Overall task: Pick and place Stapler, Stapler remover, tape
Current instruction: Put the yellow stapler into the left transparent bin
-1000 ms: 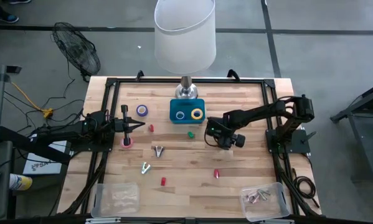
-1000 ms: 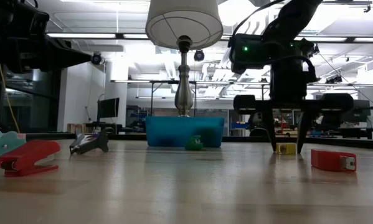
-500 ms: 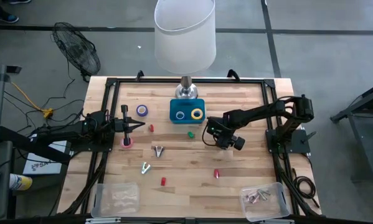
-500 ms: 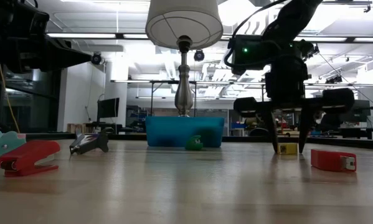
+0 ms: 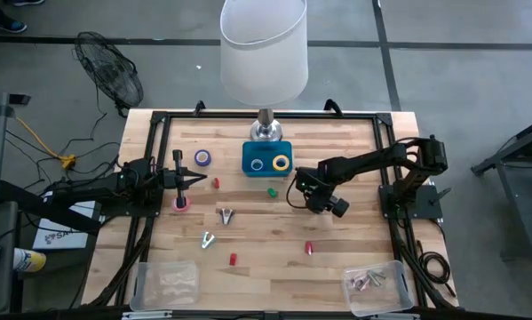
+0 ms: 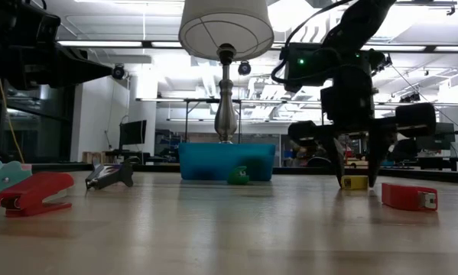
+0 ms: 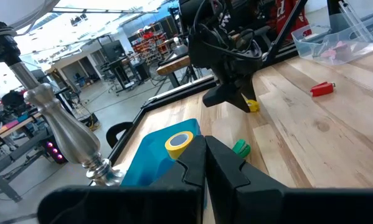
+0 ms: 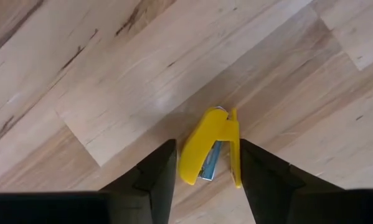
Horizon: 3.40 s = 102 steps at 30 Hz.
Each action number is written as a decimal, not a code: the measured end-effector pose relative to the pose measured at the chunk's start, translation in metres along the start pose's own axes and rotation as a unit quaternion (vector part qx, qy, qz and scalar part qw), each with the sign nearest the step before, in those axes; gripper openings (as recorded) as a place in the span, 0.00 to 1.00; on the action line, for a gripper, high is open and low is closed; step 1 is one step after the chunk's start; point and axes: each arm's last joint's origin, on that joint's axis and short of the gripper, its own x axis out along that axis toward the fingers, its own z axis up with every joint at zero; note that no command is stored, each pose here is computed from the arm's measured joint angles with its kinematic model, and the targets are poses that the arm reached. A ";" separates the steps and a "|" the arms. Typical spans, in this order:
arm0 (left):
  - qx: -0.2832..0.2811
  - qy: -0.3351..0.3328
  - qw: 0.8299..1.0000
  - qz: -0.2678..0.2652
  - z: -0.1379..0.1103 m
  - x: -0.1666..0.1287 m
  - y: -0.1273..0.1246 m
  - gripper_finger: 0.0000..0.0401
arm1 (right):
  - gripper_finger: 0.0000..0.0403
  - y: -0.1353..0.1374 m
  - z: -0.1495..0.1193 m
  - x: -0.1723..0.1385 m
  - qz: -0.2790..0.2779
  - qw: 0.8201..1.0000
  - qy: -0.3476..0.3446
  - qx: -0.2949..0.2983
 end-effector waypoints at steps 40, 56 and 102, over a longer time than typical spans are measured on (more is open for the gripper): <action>0.000 0.000 1.000 0.000 0.000 0.000 0.000 0.00 | 0.28 -0.013 0.026 0.000 -0.078 0.967 -0.103 0.219; 0.000 0.000 1.000 0.000 0.000 0.000 0.000 0.00 | 0.28 -0.030 0.041 -0.010 -0.126 0.911 -0.218 0.327; -0.079 -0.094 0.991 0.050 0.055 0.024 0.025 0.00 | 0.28 -0.077 0.099 -0.104 -0.304 0.826 -0.364 0.304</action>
